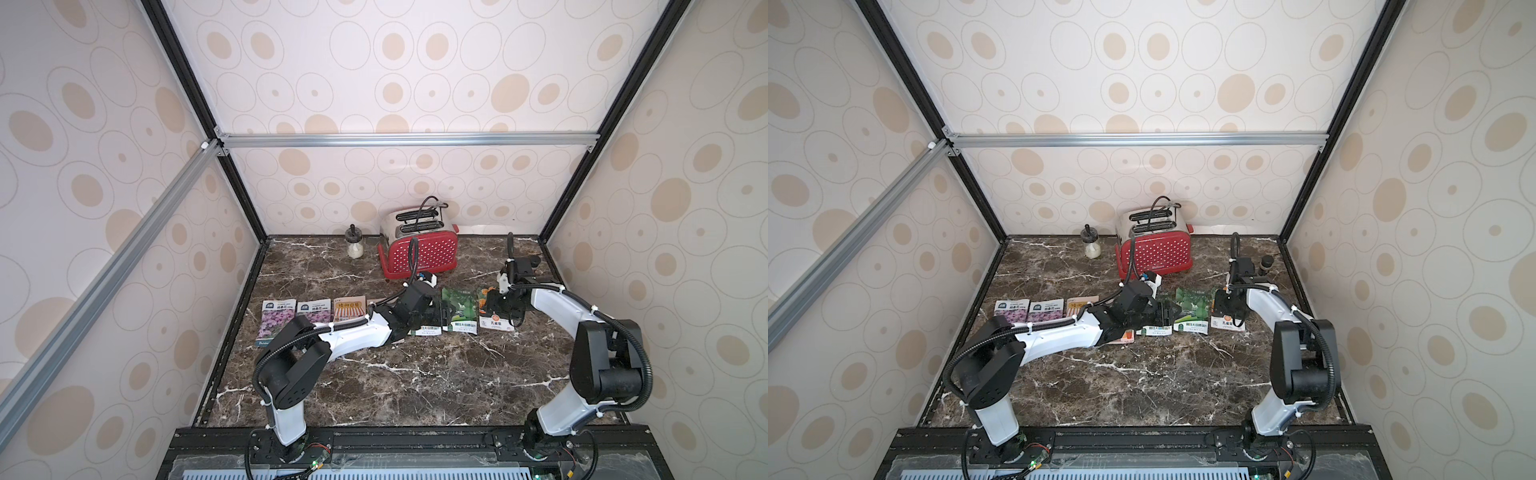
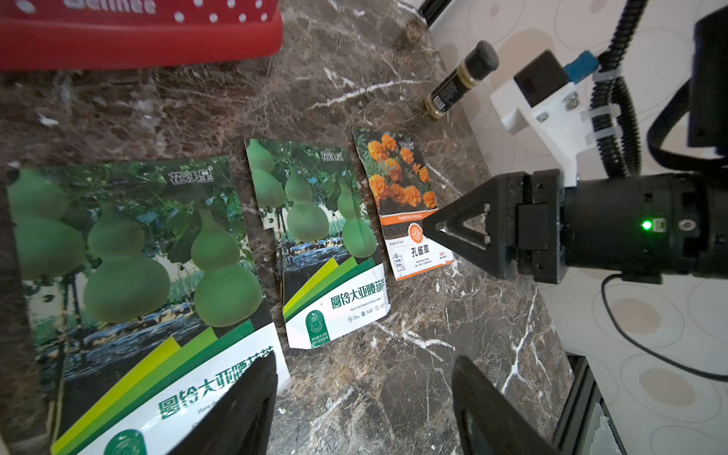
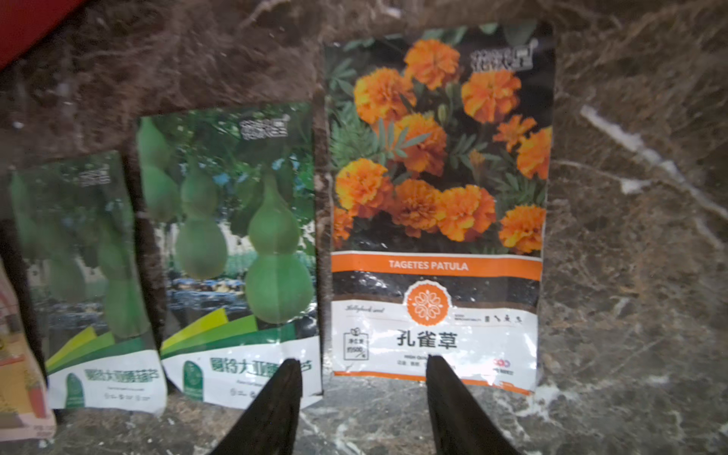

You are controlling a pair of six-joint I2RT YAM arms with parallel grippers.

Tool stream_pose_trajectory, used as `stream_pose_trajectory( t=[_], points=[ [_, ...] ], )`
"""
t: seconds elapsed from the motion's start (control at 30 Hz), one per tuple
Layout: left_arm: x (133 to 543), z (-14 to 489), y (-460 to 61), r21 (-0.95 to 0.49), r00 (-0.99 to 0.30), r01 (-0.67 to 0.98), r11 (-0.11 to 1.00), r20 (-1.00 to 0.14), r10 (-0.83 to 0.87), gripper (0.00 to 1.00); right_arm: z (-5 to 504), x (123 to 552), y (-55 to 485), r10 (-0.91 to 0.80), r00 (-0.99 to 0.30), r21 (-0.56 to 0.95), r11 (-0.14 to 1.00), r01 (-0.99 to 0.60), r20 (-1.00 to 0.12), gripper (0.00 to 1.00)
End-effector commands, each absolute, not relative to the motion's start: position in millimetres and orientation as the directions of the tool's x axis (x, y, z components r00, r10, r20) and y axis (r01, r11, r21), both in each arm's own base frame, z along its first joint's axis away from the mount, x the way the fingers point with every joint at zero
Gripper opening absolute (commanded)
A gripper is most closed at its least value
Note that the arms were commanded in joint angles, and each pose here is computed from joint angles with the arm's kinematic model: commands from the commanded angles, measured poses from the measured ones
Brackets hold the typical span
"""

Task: Arrange the seed packets in a row
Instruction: Adjust the seed packet at the center of the board.

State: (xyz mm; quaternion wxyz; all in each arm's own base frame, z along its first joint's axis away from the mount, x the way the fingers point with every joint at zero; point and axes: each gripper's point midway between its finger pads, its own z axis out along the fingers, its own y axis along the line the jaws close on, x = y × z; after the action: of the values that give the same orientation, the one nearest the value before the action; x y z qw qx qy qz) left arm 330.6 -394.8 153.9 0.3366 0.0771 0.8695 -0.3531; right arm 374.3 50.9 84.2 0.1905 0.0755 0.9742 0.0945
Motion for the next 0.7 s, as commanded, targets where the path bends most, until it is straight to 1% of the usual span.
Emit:
stream_pose_trajectory(
  t=[0.0,0.13,0.23,0.37,0.43,0.67],
  points=[
    [339.5,179.0,-375.0,-0.537,-0.716,0.375,0.756,-0.685,-0.132,0.71,92.7,384.1,85.3,0.145,-0.920,0.258,0.965,0.050,-0.363,0.55],
    [342.8,177.0,-349.2,-0.512,-0.716,0.326,0.795,-0.683,-0.147,0.71,73.7,391.0,113.3,0.095,-0.943,0.246,0.969,0.014,-0.320,0.55],
    [343.3,173.5,-330.7,-0.498,-0.714,0.291,0.817,-0.682,-0.161,0.71,62.1,394.5,124.3,0.051,-0.952,0.200,0.980,-0.011,-0.303,0.54],
    [341.5,170.4,-315.9,-0.481,-0.711,0.268,0.835,-0.684,-0.165,0.72,49.5,393.8,121.3,0.017,-0.962,0.136,0.990,-0.021,-0.272,0.55],
    [341.0,168.6,-311.5,-0.479,-0.711,0.261,0.838,-0.682,-0.168,0.72,44.4,387.4,128.5,-0.031,-0.965,0.095,0.994,-0.057,-0.261,0.55],
    [341.3,163.9,-307.8,-0.475,-0.716,0.253,0.843,-0.678,-0.168,0.72,26.7,373.1,128.4,-0.094,-0.975,0.037,0.994,-0.104,-0.202,0.55]
  ],
)
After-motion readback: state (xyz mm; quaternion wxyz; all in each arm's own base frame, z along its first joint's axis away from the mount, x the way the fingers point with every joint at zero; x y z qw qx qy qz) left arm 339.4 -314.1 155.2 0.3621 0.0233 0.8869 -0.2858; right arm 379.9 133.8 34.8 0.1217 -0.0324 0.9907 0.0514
